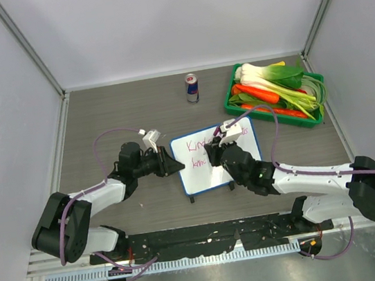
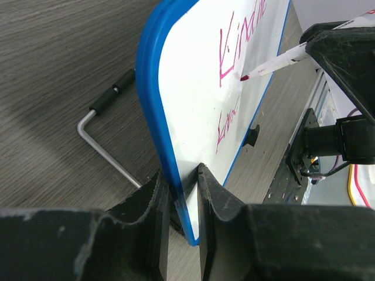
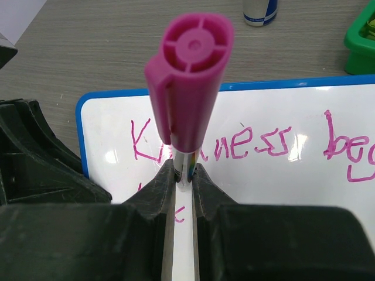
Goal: Write a sentence on the whiteboard
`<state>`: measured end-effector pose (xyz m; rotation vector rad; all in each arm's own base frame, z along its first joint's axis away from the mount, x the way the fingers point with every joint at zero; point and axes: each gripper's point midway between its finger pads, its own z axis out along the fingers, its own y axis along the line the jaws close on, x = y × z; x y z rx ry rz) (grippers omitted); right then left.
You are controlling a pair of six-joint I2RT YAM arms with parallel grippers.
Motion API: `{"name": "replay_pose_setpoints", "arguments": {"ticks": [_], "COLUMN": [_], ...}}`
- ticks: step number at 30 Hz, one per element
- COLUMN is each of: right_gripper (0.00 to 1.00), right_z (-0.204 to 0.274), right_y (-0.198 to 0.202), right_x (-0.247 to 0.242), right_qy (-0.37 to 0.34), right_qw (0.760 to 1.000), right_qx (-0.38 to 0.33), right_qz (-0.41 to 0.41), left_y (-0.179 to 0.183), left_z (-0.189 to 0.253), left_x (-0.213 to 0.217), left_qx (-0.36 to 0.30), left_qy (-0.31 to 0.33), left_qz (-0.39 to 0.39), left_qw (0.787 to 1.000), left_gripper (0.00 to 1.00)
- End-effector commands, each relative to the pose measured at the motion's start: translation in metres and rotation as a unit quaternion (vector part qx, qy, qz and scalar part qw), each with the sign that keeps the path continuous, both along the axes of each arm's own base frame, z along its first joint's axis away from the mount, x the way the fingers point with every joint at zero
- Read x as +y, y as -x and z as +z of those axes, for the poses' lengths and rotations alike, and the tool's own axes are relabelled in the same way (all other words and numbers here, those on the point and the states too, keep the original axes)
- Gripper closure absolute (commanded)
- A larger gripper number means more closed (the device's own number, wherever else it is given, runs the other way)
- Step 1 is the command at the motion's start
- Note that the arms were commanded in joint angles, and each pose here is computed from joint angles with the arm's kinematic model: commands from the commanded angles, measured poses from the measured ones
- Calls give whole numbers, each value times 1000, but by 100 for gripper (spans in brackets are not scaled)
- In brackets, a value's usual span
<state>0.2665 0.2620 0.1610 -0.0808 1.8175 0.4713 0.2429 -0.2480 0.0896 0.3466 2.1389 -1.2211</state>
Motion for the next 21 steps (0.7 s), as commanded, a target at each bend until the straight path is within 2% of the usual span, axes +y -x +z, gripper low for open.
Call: {"name": "replay_pose_setpoints", "arguments": {"ticks": [1,21], "right_gripper": [99,99], "right_z": [9,-7], "right_y": [-1,11], "right_x": [-1,-7], "right_qy": [-24,-24], "right_qw": [1000,1000], "right_qx": [-5,17], "right_qz": [-8,6], "left_y": [2,3], "left_z": [-33,-33], "left_x": [12,12], "left_qx": [21,22], "left_qy": [-58,-57], "left_qz": [14,13], "left_qw": [998,998], "left_gripper": [100,100]}}
